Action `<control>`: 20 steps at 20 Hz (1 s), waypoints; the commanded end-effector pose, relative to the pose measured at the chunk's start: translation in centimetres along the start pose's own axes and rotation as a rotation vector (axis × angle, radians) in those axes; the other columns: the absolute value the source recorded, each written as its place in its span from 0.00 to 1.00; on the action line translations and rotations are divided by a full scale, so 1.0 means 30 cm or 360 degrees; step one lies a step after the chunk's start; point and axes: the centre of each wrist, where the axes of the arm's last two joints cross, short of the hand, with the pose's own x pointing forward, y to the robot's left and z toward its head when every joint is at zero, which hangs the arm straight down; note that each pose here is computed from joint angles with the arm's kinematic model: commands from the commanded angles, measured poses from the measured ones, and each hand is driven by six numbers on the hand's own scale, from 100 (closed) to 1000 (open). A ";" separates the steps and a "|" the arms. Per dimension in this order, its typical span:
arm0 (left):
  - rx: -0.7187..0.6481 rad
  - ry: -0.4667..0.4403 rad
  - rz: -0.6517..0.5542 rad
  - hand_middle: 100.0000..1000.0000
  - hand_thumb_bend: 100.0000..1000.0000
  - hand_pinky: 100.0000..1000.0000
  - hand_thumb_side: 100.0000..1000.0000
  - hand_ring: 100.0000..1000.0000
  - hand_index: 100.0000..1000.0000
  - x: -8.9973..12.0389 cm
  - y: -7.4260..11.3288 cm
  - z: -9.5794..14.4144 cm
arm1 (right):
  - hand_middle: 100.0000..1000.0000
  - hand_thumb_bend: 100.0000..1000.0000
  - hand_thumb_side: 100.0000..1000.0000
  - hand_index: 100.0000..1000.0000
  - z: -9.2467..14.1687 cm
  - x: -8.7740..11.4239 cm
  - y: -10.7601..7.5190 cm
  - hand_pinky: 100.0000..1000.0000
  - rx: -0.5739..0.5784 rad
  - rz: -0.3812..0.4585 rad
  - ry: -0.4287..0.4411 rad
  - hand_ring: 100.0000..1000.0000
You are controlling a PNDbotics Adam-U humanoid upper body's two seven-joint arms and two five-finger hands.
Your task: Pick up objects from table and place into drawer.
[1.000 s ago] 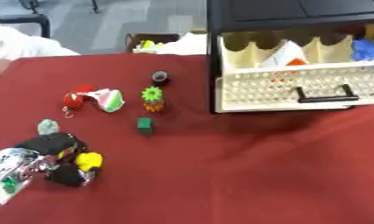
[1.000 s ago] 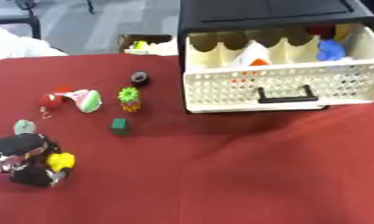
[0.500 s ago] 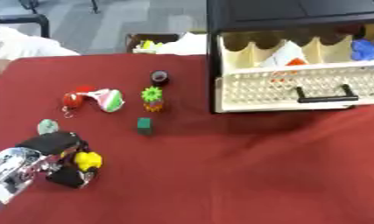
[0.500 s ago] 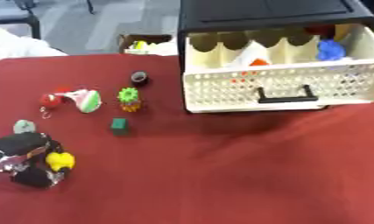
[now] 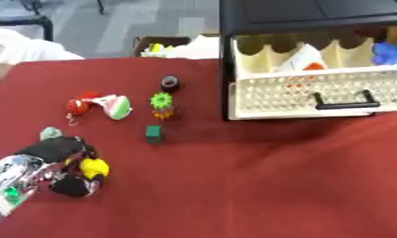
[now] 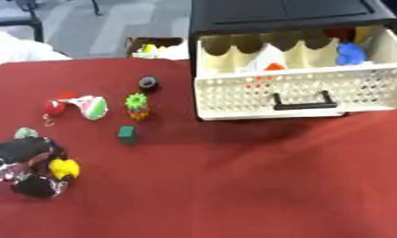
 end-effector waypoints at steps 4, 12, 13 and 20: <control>0.0148 0.0011 -0.0003 0.34 0.00 0.25 0.38 0.33 0.62 -0.023 0.080 0.048 | 0.33 0.00 1.00 0.59 -0.029 0.010 -0.010 0.52 -0.0001 0.0009 -0.0036 0.39; 0.0309 -0.0057 -0.0012 0.33 0.00 0.23 0.34 0.32 0.61 0.001 0.172 0.101 | 0.33 0.00 1.00 0.59 -0.038 0.013 -0.009 0.52 -0.0001 0.0002 -0.0042 0.39; 0.0337 -0.0074 -0.0016 0.33 0.00 0.22 0.34 0.31 0.61 0.008 0.190 0.109 | 0.33 0.00 1.00 0.59 -0.039 0.013 -0.009 0.52 0.0000 0.0002 -0.0042 0.39; 0.0489 -0.0182 -0.0057 0.32 0.00 0.21 0.32 0.31 0.60 0.054 0.306 0.154 | 0.33 0.00 1.00 0.59 -0.048 0.016 -0.006 0.52 0.0018 -0.0011 -0.0036 0.39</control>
